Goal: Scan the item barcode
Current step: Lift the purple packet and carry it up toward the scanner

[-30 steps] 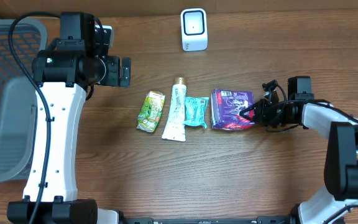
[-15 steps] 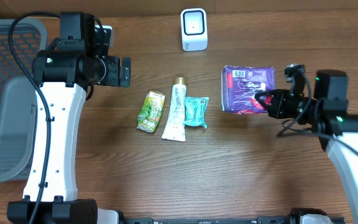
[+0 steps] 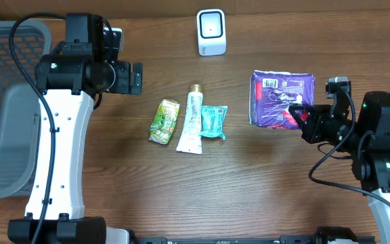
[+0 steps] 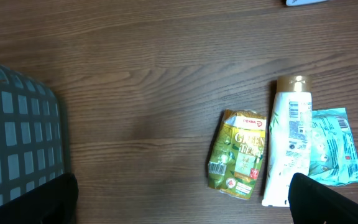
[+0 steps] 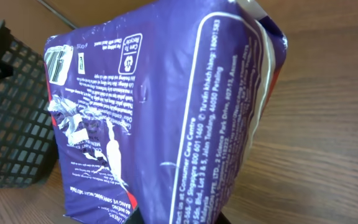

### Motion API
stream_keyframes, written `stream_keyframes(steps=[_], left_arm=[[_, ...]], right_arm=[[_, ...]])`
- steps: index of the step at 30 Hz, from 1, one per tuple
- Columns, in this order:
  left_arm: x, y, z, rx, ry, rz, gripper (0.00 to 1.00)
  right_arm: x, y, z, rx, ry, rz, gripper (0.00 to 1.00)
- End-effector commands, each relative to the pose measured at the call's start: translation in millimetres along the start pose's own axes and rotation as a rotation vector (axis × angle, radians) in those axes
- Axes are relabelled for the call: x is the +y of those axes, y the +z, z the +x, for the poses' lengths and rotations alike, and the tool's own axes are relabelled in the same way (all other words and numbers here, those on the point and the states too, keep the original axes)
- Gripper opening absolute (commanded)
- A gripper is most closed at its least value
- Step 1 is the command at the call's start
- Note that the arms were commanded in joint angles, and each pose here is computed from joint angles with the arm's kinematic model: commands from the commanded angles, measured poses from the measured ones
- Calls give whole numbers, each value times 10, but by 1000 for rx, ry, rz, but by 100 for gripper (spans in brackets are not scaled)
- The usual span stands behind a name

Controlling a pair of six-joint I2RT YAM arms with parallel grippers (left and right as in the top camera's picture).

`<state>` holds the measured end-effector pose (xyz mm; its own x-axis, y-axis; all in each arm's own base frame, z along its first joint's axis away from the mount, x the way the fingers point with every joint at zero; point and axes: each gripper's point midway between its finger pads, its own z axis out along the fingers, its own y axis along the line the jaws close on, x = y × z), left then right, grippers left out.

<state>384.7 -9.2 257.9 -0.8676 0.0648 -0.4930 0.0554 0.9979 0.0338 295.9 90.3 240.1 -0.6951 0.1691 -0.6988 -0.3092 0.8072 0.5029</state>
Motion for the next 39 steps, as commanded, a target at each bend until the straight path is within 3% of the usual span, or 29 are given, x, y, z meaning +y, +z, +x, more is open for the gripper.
stream_keyframes(steps=[1,39], left_arm=[[-19,-75,-64,-28,24,10,100],[-19,-75,-64,-28,24,10,100]], right_arm=[[71,-71,-126,-39,-34,-1,4],[-125,-78,-190,-68,-45,113,4]])
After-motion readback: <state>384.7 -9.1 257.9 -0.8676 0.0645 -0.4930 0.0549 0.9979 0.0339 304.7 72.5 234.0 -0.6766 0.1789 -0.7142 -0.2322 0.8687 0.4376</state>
